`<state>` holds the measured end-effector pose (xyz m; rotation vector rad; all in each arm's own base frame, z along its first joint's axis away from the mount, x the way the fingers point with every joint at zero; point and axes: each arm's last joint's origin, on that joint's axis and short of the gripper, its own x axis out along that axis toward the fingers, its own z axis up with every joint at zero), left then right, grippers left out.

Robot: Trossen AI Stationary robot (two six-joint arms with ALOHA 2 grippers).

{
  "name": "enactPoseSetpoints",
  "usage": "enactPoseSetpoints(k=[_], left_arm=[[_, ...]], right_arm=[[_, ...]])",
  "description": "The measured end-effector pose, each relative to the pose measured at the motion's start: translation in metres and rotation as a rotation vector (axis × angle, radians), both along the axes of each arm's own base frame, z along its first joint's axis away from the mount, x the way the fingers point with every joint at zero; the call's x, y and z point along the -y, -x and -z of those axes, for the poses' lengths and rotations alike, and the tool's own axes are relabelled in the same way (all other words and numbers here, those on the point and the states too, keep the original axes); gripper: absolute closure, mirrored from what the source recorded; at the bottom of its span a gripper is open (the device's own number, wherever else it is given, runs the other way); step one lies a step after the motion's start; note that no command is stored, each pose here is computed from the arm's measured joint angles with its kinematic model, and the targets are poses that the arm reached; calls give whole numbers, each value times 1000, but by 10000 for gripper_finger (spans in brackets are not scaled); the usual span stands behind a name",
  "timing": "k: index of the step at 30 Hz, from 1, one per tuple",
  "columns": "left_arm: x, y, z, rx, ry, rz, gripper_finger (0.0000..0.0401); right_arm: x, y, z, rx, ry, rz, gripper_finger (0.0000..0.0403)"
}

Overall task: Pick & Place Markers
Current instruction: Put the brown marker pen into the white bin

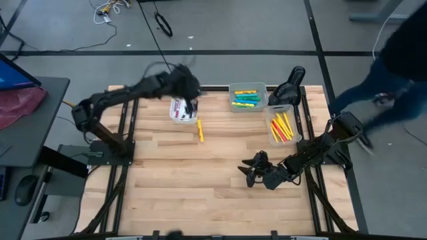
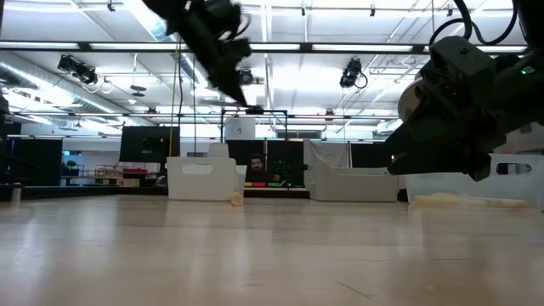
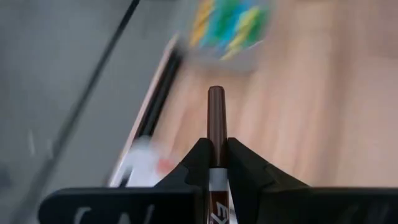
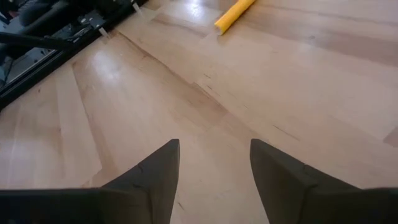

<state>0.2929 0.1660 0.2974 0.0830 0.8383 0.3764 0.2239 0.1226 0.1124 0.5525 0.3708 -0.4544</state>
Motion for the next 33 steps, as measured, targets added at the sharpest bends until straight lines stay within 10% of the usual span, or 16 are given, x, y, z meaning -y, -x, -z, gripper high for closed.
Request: enactPoseSetpoints(k=[9, 20, 33], left_arm=[[-67, 57, 57, 0, 258, -473, 349], [-60, 53, 94, 146, 383, -565, 344], [-42, 45, 115, 184, 290, -582, 335]], right_arm=[[6, -2, -1, 20, 31, 60, 204], [10, -5, -1, 18, 34, 78, 204], [10, -5, -1, 16, 44, 71, 204]])
